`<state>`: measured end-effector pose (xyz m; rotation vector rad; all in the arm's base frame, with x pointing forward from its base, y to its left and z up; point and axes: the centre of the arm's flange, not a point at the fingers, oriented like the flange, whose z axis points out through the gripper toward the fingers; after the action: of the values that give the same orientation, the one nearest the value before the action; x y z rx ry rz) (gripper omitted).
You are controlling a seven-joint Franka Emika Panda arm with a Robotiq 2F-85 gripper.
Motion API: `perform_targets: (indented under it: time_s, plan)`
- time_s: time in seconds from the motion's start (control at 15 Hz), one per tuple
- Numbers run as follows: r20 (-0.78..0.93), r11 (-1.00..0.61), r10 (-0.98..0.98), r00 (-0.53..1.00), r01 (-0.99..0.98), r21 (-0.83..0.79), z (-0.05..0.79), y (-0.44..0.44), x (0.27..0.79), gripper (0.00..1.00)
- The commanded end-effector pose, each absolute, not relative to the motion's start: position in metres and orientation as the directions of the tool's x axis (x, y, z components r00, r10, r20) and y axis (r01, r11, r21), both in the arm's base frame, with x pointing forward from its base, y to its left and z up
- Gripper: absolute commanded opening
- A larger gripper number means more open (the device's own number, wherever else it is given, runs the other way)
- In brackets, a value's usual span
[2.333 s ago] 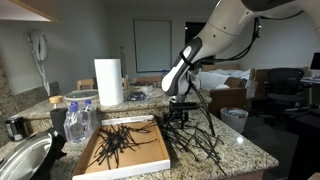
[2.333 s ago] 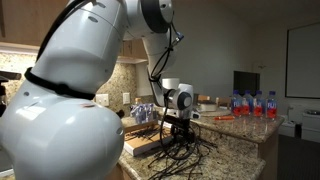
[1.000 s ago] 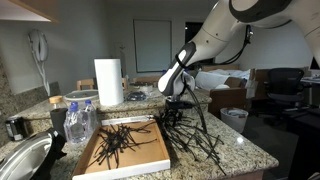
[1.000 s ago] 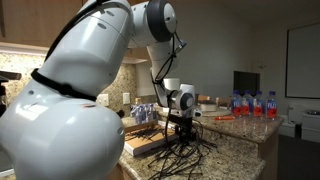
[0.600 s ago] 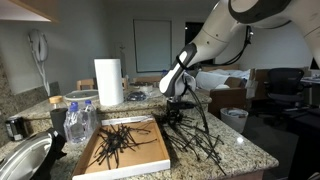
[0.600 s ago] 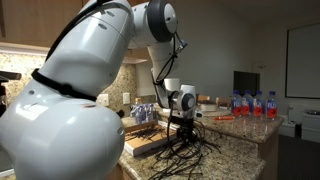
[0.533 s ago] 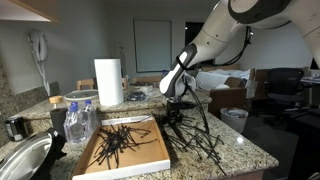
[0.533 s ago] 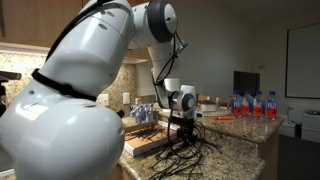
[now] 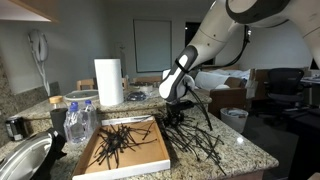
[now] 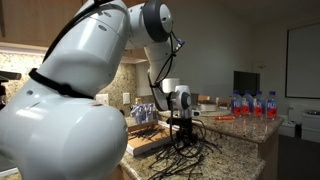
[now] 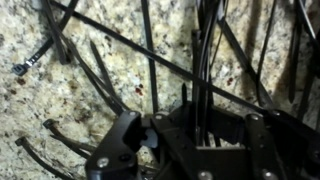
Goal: Put some of the zip ties on the counter on the box
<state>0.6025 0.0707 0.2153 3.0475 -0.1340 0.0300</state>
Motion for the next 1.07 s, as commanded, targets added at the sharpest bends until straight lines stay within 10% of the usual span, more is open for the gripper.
perform_targets:
  time_s: [0.0,0.73,1.0]
  plan:
    - [0.007,-0.987,-0.09,0.996,-0.09,0.135,0.222,0.076,0.586,0.34]
    - [-0.03,-0.97,-0.209,0.977,-0.211,-0.124,0.24,0.07,0.574,0.96]
    - [-0.057,-0.969,-0.23,0.971,-0.234,-0.078,0.233,0.061,0.571,1.0]
